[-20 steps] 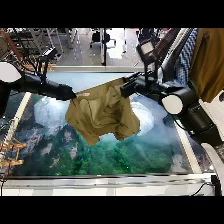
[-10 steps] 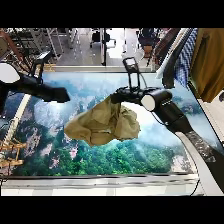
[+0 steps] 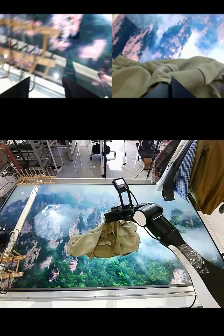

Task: Fold the clothes and pants, and hang the long-sleeved shirts on hangers.

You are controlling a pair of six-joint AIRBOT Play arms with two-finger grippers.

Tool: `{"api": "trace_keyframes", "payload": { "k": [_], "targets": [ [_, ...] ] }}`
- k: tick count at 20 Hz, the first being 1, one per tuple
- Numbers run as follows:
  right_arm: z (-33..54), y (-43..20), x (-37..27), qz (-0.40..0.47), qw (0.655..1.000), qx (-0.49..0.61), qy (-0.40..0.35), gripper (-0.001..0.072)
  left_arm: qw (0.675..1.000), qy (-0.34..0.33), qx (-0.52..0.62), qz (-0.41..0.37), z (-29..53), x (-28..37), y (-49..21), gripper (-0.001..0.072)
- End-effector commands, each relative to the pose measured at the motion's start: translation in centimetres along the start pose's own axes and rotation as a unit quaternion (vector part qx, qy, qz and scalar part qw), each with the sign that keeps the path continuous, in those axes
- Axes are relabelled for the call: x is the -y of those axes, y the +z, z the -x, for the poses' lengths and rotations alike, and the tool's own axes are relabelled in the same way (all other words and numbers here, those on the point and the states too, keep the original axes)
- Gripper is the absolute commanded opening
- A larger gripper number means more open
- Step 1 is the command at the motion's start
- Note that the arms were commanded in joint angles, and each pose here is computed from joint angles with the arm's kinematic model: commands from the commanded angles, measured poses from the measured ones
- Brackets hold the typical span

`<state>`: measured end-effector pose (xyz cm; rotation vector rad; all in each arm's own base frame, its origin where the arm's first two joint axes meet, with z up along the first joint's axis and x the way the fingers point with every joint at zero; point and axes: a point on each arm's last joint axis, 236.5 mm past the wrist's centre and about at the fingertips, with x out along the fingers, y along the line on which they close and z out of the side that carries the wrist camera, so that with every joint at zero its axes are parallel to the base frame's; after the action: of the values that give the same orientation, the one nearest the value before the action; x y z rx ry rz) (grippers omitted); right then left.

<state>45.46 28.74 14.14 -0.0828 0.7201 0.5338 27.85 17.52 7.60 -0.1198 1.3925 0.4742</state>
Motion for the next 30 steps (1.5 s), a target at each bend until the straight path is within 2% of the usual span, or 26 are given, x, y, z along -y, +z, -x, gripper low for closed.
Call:
{"api": "trace_keyframes", "payload": {
  "k": [1, 2, 3, 4, 10, 13, 18, 25, 26, 27, 28, 29, 30],
  "targets": [
    [0.0, 1.5, -0.2, 0.006, 0.999, 0.032, 0.003, 0.0016, 0.997, 0.005, 0.009, 0.081, -6.4, -4.9, -3.0, 0.0414],
    [0.0, 1.5, -0.2, 0.006, 0.999, 0.032, 0.003, 0.0016, 0.996, -0.019, 0.035, 0.080, -7.4, -4.0, -2.0, 0.0394],
    [-0.1, 1.2, -0.2, 0.006, 1.000, 0.026, 0.002, 0.0016, 0.996, -0.024, 0.052, 0.072, -8.1, -3.7, -1.2, 0.0332],
    [-0.1, 0.8, -0.2, 0.006, 1.000, 0.017, 0.002, 0.0016, 0.995, -0.022, 0.063, 0.071, -8.5, -3.8, -0.5, 0.0318],
    [-0.1, -1.1, -0.1, 0.006, 1.000, -0.022, 0.000, 0.0016, 0.996, -0.011, 0.057, 0.069, -10.3, -4.3, 0.1, 0.0319],
    [-0.1, -1.4, 0.0, 0.007, 1.000, -0.029, -0.001, 0.0016, 0.995, -0.016, 0.066, 0.075, -8.5, -3.8, -0.1, 0.0323],
    [0.0, -1.6, 0.0, 0.007, 0.999, -0.033, -0.001, 0.0016, 0.993, 0.019, 0.096, 0.067, -6.2, -5.5, 0.0, 0.0323],
    [0.0, -1.6, 0.0, 0.009, 0.999, -0.034, -0.002, 0.0016, 0.997, 0.006, 0.050, 0.060, -11.0, -5.0, 0.1, 0.0322],
    [0.0, -1.6, 0.0, 0.009, 0.999, -0.034, -0.002, 0.0016, 0.997, 0.003, 0.042, 0.060, -11.8, -4.8, 0.0, 0.0278],
    [0.0, -1.6, 0.0, 0.010, 0.999, -0.035, -0.002, 0.0017, 0.998, 0.002, 0.036, 0.058, -12.4, -4.7, 0.0, 0.0148],
    [0.0, -1.6, 0.0, 0.009, 0.999, -0.035, -0.002, 0.0017, 0.998, 0.002, 0.035, 0.058, -12.7, -4.7, 0.0, 0.0055],
    [0.0, -1.6, 0.0, 0.009, 0.999, -0.035, -0.002, 0.0017, 0.998, 0.002, 0.037, 0.058, -12.7, -4.7, 0.1, 0.0012],
    [0.0, -1.6, 0.0, 0.009, 0.999, -0.035, -0.002, 0.0017, 0.997, 0.003, 0.042, 0.058, -12.6, -4.7, 0.3, 0.0012]
  ]
}}
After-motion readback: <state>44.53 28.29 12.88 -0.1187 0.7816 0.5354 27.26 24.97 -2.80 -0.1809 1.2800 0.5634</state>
